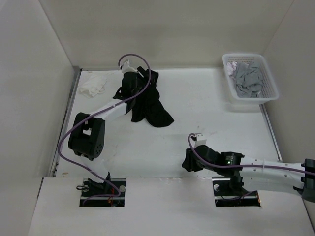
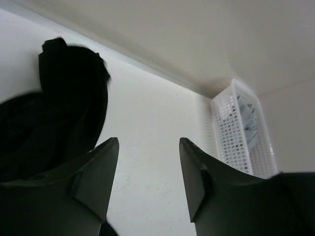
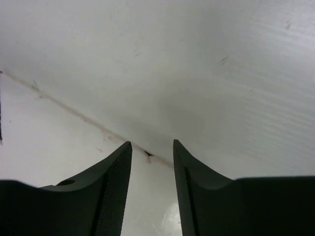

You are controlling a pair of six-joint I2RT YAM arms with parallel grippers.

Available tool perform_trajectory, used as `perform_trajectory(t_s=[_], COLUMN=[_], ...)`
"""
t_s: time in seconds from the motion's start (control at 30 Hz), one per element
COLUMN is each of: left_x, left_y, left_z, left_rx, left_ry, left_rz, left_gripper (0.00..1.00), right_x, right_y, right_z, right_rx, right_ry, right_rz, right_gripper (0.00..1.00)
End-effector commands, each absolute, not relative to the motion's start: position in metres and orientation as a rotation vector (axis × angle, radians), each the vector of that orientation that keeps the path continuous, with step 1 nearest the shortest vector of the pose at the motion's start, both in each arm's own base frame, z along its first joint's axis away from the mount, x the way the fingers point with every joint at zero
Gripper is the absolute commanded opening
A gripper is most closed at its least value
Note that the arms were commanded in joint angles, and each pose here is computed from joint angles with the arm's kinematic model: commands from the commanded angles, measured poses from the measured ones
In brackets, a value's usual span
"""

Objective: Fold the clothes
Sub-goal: Flatten the tank top out

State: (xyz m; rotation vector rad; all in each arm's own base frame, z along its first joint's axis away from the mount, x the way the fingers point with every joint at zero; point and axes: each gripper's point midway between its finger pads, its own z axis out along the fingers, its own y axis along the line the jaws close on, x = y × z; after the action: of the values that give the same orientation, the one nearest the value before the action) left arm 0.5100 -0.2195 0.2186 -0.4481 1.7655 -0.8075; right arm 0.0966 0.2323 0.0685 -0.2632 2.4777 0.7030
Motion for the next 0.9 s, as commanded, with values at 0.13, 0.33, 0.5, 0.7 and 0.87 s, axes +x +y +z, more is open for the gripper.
perform_trajectory(t_s=[0.13,0.33,0.5,0.7,0.87], left_x=[0.416,0.358,0.363,0.371,0.377], left_y=[-0.151,-0.11,-0.106,-0.116,-0.125], left_z=[0.136,0.088,0.064,0.039,0.024], left_rx=[-0.545,-0.64,-0.68,-0.703,-0.717], left_ry=[1.89,1.937,2.005,2.067,2.089], left_rz=[-0.516,-0.407,-0.447,-0.479,-0.482], left_gripper=[0.49,0.48,0.52,0.47,0.34], right_x=[0.193,0.282,0.339,0.371,0.377], right_y=[0.268,0.297,0.317,0.295,0.285], right_z=[0.128,0.119,0.095,0.079,0.06], right_rx=[-0.125,-0.038,-0.01,0.166,0.254], right_ry=[2.158,2.099,2.098,2.111,2.183], right_rz=[0.784,0.773,0.659,0.535,0.466], right_gripper=[0.3,0.13,0.49,0.51,0.52])
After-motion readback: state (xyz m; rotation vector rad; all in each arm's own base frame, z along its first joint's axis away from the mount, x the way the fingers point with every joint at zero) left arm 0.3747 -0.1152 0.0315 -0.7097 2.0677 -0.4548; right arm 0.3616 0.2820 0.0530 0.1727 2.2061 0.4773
